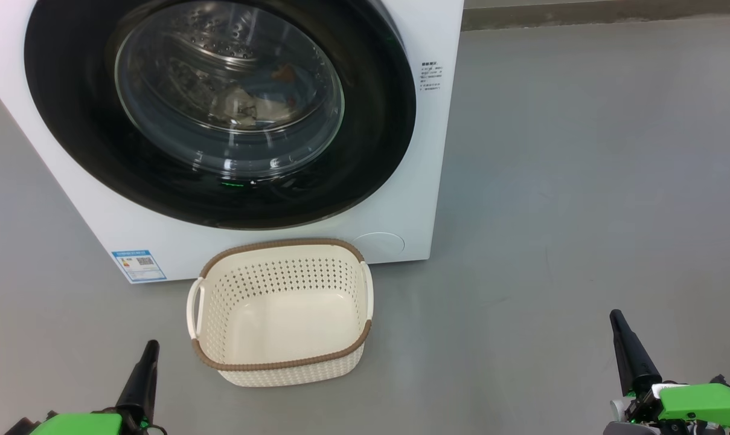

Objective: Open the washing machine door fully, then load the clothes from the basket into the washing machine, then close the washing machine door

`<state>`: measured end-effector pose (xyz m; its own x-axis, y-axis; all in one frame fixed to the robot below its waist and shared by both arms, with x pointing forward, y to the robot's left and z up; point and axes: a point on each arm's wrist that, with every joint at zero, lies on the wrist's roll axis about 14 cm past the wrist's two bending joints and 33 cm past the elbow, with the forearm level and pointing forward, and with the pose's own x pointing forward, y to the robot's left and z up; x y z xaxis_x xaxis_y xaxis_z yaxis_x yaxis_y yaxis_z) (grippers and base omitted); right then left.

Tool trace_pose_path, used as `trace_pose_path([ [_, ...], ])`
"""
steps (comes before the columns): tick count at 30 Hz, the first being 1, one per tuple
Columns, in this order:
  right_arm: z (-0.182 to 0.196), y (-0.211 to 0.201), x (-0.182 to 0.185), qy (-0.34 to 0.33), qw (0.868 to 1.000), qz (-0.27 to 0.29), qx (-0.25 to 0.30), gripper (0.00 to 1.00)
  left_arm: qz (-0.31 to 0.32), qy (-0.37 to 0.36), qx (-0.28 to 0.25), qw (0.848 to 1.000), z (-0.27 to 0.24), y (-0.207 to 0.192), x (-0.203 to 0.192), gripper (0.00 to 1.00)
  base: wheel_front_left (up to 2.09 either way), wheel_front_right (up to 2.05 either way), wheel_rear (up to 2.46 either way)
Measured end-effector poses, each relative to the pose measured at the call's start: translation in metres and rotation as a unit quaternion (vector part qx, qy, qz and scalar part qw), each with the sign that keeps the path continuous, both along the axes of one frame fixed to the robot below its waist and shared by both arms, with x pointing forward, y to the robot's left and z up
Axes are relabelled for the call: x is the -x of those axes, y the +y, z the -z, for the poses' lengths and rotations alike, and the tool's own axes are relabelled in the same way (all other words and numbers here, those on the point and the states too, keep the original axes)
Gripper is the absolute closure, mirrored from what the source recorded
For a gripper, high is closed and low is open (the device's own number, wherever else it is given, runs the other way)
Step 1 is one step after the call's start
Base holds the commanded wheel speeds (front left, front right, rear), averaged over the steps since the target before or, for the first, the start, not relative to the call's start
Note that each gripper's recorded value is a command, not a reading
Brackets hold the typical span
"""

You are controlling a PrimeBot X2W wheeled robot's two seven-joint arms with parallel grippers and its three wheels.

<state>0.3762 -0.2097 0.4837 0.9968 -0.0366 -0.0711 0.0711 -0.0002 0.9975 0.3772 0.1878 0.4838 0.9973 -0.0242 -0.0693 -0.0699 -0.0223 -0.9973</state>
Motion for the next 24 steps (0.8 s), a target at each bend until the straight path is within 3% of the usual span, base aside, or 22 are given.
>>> trace_pose_path([
  [24,0.0,0.0,0.0,0.0,1.0,0.0,0.0,1.0,0.0,0.0,0.0,1.0,0.0,0.0002,0.0,1.0,0.0,0.0,0.0],
])
